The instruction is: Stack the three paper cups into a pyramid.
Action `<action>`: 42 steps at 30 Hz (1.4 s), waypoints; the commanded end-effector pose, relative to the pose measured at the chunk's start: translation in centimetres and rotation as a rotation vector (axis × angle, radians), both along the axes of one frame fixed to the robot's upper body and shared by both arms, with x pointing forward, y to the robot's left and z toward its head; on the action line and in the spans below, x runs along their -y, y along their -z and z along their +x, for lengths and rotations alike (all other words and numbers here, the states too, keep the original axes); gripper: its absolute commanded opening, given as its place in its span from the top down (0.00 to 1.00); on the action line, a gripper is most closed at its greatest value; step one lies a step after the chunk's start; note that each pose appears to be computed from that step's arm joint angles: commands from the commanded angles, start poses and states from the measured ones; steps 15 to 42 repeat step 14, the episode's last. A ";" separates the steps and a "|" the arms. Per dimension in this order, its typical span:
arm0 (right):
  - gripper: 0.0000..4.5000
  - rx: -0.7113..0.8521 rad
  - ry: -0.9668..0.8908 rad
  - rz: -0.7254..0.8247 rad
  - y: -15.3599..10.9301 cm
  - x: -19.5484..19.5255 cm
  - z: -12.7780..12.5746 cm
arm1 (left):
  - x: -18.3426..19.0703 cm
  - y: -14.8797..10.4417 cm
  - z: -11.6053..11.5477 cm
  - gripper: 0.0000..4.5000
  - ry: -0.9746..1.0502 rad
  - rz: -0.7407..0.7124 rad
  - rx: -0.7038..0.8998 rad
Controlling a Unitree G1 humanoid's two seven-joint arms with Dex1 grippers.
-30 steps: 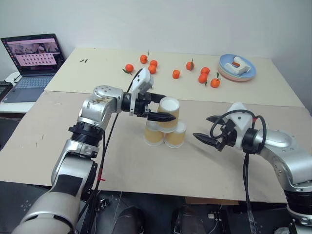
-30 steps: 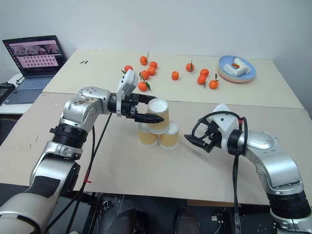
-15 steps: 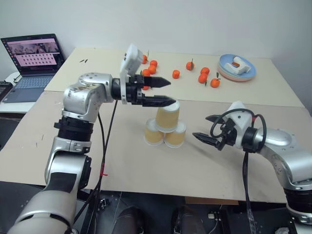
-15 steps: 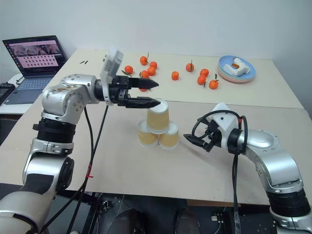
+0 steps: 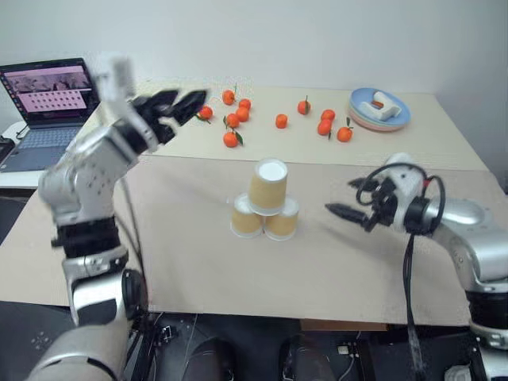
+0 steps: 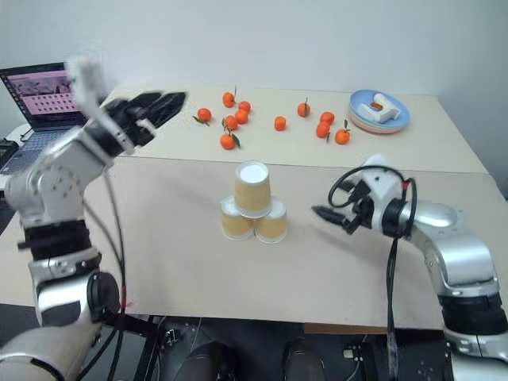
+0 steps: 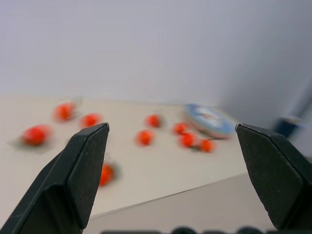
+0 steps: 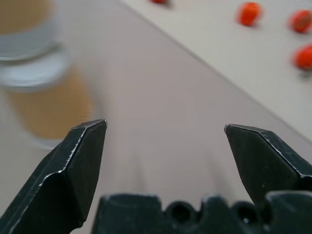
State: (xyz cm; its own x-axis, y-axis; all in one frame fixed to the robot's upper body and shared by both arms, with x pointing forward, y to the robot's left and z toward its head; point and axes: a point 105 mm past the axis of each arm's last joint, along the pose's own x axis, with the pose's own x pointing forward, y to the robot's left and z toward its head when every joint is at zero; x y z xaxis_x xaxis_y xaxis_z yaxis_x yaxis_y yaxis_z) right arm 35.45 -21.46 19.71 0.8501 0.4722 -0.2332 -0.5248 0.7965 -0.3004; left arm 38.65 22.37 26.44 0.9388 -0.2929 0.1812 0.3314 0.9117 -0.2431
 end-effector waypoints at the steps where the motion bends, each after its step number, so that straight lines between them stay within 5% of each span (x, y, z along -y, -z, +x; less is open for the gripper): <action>1: 0.00 0.101 0.250 -0.021 -0.6 2.6 2.8 | -5.1 -0.1 -1.7 0.02 -0.347 0.068 0.067; 14: 0.00 0.203 0.583 0.169 3.7 6.2 3.6 | -11.8 8.4 -6.1 0.02 -0.721 0.169 -0.023; 42: 0.00 0.203 0.583 0.169 3.7 6.2 3.6 | -11.8 8.4 -6.1 0.02 -0.721 0.169 -0.023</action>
